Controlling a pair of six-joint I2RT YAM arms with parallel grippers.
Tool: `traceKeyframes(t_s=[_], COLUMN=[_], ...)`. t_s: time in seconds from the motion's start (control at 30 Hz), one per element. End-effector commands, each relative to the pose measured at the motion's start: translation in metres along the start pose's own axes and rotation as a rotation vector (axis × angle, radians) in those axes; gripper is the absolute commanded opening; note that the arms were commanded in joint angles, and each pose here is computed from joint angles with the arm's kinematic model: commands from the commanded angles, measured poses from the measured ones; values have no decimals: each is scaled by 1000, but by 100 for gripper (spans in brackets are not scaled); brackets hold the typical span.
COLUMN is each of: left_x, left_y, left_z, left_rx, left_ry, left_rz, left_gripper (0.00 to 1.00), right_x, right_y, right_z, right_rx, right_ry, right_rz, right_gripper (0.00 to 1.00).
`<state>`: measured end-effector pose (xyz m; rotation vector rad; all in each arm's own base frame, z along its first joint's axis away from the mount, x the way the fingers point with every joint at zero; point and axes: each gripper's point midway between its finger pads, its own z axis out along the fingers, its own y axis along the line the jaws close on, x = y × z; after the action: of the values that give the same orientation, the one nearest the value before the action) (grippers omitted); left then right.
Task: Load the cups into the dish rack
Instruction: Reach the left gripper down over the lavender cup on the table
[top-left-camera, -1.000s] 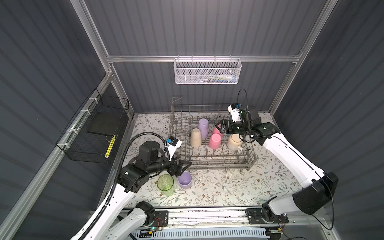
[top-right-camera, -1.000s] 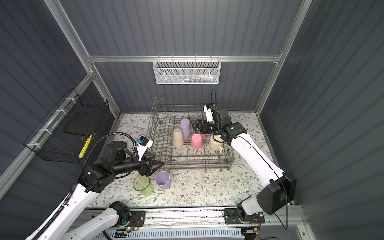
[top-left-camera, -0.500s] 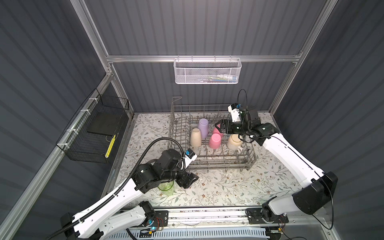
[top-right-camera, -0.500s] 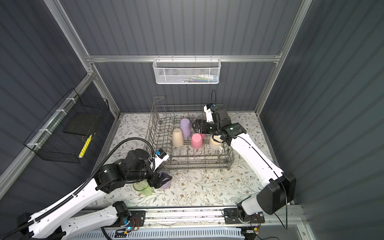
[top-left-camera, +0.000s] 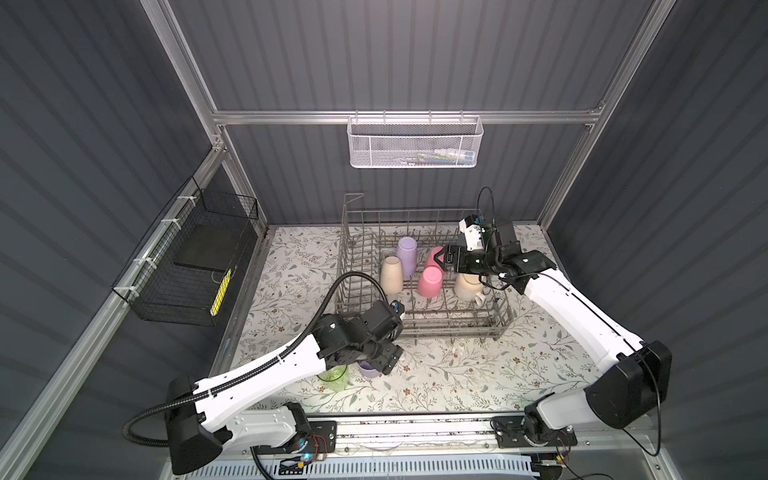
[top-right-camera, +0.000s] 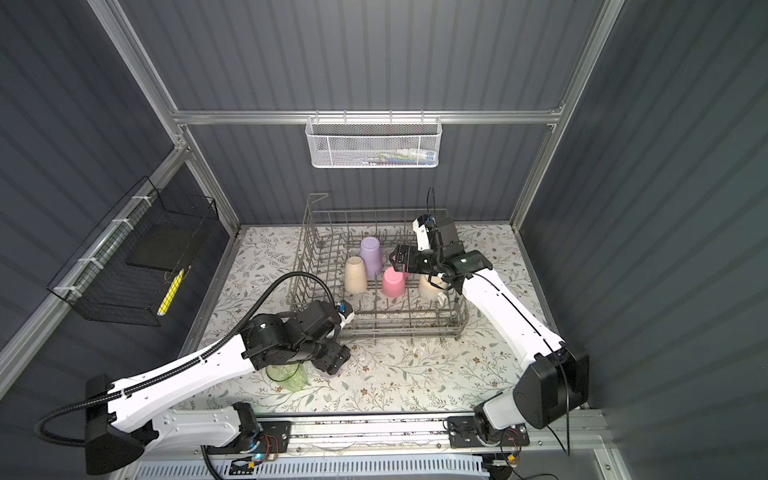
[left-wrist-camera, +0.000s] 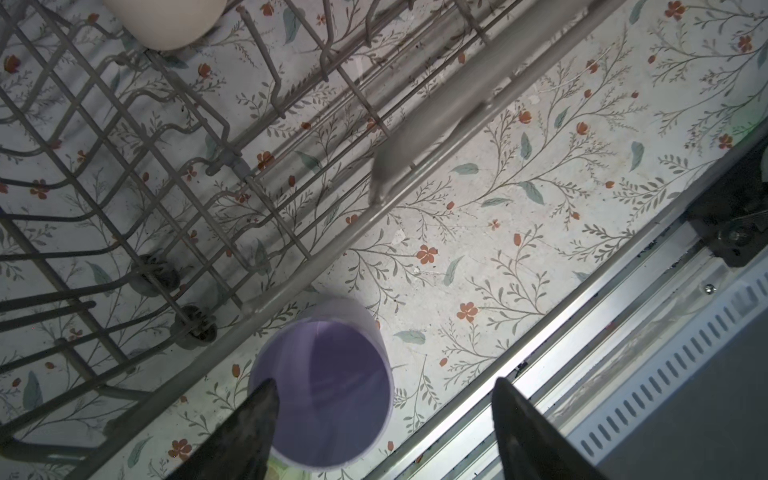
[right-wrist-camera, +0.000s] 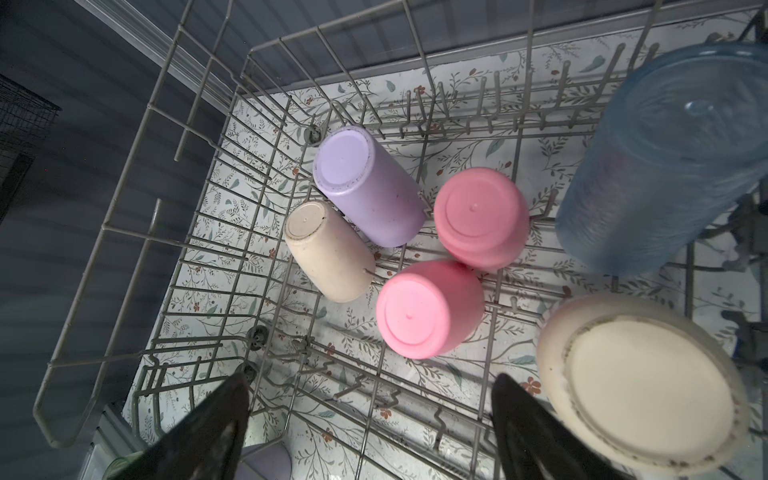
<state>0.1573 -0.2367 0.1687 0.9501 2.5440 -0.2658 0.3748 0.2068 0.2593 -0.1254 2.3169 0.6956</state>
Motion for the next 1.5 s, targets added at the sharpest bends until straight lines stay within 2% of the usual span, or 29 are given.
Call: traceKeyframes(t_s=[0.0, 0.23, 0.67, 0.93, 1.07, 1.3, 1.47], left_x=[3, 15, 34, 50, 43, 13, 15], left_y=[3, 1, -8, -3, -5, -10, -5], left_z=[-2, 14, 37, 50, 42, 3, -18], left_rx=[-42, -63, -43, -93, -82, -29, -37], left_ry=[33, 83, 143, 194, 162, 47, 45], left_rz=[-48, -84, -135, -149, -157, -153, -139], left_gripper=[81, 76, 61, 54, 54, 54, 54], right_x=[-6, 0, 4, 5, 4, 2, 2], right_y=[3, -7, -12, -13, -12, -11, -10], right_z=[-11, -14, -17, -18, -17, -17, -18], right_rx=[-30, -36, -44, -45, -51, -59, -60], right_ry=[-39, -43, -43, -42, -44, -44, -46], right_rz=[2, 29, 44, 50, 53, 56, 55], right_gripper=[91, 91, 91, 91, 91, 91, 91])
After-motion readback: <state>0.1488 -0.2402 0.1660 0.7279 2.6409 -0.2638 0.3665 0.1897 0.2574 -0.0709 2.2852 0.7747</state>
